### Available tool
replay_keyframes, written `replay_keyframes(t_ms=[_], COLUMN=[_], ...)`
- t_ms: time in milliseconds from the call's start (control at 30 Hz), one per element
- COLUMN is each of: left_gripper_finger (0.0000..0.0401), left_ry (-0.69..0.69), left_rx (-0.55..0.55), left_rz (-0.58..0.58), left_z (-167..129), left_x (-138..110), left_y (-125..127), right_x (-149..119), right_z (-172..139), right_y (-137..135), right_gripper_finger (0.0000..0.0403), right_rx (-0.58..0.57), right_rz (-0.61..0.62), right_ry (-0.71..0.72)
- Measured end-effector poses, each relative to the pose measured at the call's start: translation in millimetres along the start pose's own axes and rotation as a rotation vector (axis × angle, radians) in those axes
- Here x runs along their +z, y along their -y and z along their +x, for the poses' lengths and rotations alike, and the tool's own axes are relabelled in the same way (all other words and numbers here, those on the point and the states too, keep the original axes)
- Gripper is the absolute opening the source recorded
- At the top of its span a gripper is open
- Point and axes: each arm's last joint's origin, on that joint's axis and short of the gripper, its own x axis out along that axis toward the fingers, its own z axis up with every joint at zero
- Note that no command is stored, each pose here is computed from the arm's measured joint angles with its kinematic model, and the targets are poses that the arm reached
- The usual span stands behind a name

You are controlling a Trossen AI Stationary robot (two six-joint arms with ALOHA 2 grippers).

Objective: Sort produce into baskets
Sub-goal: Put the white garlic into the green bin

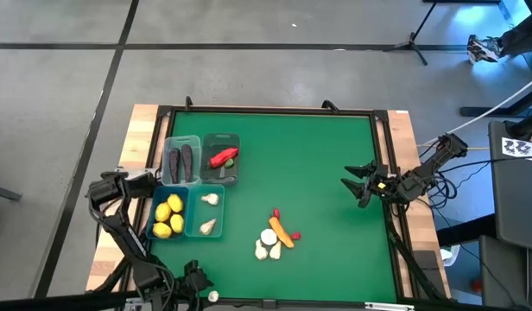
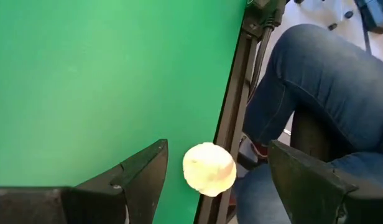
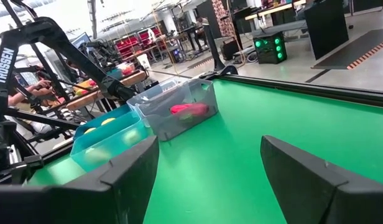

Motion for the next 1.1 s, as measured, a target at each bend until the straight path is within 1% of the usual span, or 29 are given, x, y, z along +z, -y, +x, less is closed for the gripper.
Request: replay_keyframes(t_ms=[167, 267, 433, 600, 733, 1100], left_gripper_finger=[0.0269, 0.0269, 0.0269, 0.0265, 0.0244, 0.0170], left_ry=[-0.013, -0.017, -0.017, -0.028, -0.031, -0.045], left_rx=[0.021, 0.011, 0.024, 0.034, 0.041, 0.084], left_rz=[0.022, 0.016, 0.029, 0.076, 0.087, 0.088], left_z=[11.5, 17.9, 20.4, 20.4, 20.8, 23.3], left_x=[-10.0, -15.1, -17.7, -18.3, -18.3, -15.9], left_y=[-3.6, -3.7, -4.9, -6.2, -7.0, -12.6], right_x=[0.0, 0.0, 0.0, 0.1, 0.0, 0.0], right_z=[0.0, 0.0, 0.0, 0.0, 0.0, 0.0], right_y=[0.0, 0.0, 0.0, 0.0, 0.0, 0.0], right_gripper_finger=[0.0280, 0.0280, 0.0280, 0.0280, 0.0280, 0.0280], right_rx=[0.000, 0.000, -0.001, -0.001, -0.001, -0.001], right_rz=[0.000, 0.000, 0.000, 0.004, 0.004, 0.004], right_ry=[0.000, 0.000, 0.000, 0.001, 0.000, 0.000])
